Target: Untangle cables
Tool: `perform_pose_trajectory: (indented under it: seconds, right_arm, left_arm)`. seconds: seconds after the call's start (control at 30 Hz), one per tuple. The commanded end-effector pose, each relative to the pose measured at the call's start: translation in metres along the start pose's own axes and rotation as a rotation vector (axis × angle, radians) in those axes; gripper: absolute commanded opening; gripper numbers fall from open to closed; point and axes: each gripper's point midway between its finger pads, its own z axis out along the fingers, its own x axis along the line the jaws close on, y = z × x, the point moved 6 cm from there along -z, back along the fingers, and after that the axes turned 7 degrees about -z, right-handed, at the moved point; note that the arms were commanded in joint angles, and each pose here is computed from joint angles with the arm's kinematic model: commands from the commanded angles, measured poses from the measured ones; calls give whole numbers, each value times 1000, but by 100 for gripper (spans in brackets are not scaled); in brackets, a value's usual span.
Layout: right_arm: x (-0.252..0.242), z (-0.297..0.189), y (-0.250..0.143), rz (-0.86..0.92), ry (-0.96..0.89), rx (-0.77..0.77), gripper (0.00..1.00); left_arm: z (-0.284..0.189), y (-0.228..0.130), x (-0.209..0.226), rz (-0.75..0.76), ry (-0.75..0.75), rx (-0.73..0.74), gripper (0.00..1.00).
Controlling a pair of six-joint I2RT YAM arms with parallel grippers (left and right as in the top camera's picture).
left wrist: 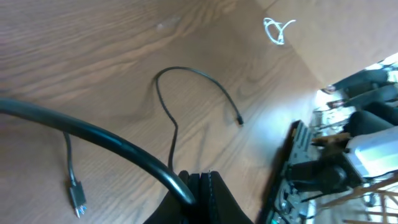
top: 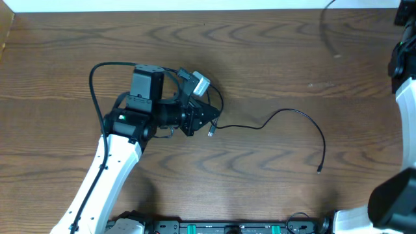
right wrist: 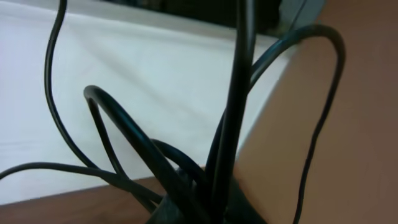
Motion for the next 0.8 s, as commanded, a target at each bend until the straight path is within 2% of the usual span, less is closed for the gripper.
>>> perform_pose_trajectory:
  seconds: [0.0, 0.17, 0.3, 0.4, 0.57, 0.67, 0.77]
  right_arm:
    - [-20, 33, -11, -166, -108, 52, 1]
    - [-56, 85, -14, -332, -255, 97, 1]
    - [-72, 124, -45, -361, -283, 132, 1]
    - [-66, 151, -111, -375, -245, 256, 1]
    - [-43, 168, -236, -278, -195, 553, 3]
    - [-31, 169, -280, -253, -181, 653, 4]
    - [-30, 168, -291, -171, -196, 666, 6]
  left_arm:
    - [4, 1, 7, 25, 77, 8, 8]
    - [5, 0, 13, -7, 125, 8, 8]
    - [6, 0, 21, -38, 180, 7, 8]
    - [7, 0, 23, -46, 186, 12, 8]
    - [11, -1, 28, -73, 187, 19, 8]
    - [13, 2, 30, -104, 186, 8, 8]
    - [14, 2, 30, -103, 186, 6, 8]
